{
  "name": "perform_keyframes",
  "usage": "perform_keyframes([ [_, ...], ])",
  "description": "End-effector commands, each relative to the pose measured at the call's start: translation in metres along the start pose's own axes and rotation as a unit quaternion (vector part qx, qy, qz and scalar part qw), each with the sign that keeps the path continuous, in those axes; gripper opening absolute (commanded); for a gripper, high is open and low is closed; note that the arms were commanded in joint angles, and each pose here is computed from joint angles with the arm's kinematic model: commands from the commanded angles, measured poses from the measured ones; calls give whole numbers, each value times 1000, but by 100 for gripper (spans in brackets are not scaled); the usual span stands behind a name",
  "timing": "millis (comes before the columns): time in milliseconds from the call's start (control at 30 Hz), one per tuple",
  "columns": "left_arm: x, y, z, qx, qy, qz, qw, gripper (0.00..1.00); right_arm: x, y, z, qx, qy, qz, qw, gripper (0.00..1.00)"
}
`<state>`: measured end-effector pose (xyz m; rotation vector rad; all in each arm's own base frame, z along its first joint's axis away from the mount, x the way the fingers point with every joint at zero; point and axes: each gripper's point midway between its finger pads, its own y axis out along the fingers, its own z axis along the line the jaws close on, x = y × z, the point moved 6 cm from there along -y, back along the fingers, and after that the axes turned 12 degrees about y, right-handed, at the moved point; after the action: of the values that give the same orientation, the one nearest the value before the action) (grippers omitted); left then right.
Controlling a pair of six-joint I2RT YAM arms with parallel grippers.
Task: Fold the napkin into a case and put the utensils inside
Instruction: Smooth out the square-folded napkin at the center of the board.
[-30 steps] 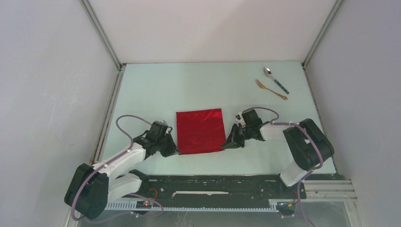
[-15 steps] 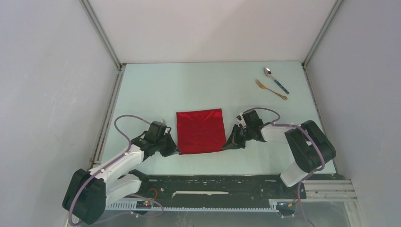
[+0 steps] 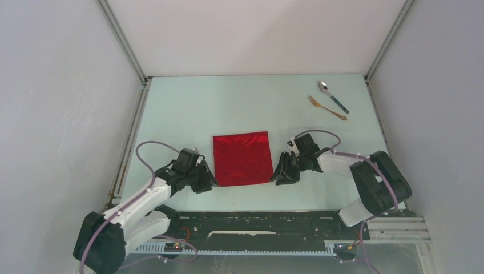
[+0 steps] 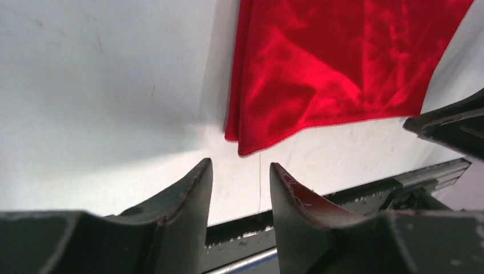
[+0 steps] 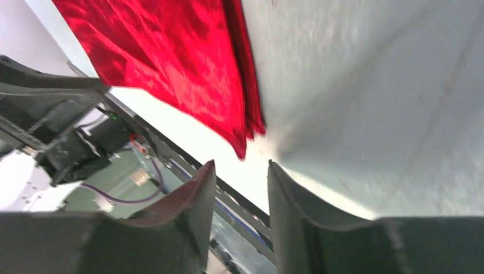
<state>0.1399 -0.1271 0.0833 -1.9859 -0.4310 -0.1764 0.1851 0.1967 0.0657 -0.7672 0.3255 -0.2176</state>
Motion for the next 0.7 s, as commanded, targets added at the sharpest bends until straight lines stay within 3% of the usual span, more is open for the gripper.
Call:
perform_keyframes([
  [0,8,-34,-12,-17,12,-26,999,50,-2,-33,11,-34,-71,-35,996,51],
  [133,27,-46,-28,-43,21,-68,997,51,3,-38,46,19,-132,-46,990,59],
  [267,36,-19,-48,-108,4,-44,993,30,11,-11,85,115,-149,10,982,59],
  [467,29,15,-17,-28,19,-28,999,22,41,28,68,113,-139,13,984,59],
  [667,6,36,9,7,13,0,1000,18,72,28,62,100,-141,-21,985,61],
])
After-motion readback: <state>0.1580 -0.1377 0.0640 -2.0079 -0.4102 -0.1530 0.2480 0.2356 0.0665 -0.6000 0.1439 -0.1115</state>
